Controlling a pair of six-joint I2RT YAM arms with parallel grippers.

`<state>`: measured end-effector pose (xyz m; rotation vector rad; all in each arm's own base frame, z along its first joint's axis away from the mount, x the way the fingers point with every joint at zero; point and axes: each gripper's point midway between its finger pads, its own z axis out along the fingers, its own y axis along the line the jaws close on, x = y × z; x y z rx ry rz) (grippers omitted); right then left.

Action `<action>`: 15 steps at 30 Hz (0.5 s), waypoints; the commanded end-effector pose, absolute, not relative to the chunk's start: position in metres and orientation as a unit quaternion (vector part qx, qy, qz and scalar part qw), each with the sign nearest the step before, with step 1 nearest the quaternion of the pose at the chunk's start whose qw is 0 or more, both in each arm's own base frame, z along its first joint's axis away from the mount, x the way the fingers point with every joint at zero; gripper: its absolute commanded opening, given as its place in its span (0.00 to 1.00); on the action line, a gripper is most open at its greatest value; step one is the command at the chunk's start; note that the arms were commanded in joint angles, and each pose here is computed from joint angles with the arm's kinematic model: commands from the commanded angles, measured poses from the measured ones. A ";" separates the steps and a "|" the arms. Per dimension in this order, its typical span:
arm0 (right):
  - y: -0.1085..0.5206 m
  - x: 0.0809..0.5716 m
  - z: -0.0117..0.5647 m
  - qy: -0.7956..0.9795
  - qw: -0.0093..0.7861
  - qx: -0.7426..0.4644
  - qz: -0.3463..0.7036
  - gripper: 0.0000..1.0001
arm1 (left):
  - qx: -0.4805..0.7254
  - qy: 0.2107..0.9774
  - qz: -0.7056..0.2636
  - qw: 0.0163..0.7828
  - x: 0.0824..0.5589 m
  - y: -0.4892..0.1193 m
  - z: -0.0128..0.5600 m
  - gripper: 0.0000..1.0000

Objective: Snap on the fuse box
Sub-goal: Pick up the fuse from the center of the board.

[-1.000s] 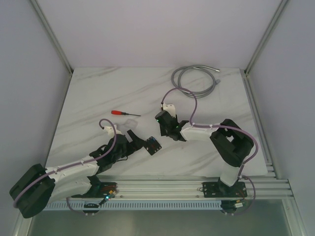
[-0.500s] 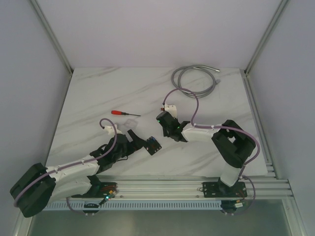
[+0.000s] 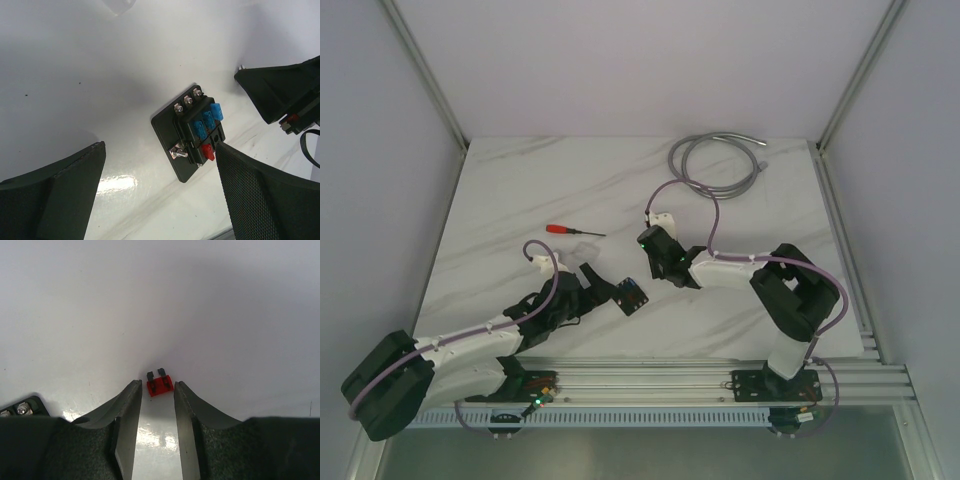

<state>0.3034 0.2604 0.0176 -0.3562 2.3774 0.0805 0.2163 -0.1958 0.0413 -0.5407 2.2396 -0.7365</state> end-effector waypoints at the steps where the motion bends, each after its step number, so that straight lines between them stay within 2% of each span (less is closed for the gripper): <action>1: 0.244 0.274 -0.017 0.939 0.288 -0.189 0.008 0.38 | -0.203 0.871 -0.273 0.355 0.218 -0.194 0.042 1.00; 8: 0.239 0.273 -0.022 0.939 0.285 -0.194 -0.002 0.34 | -0.201 0.871 -0.274 0.355 0.218 -0.195 0.042 1.00; 15: 0.237 0.273 -0.021 0.938 0.288 -0.192 -0.004 0.24 | -0.199 0.870 -0.276 0.355 0.218 -0.195 0.043 1.00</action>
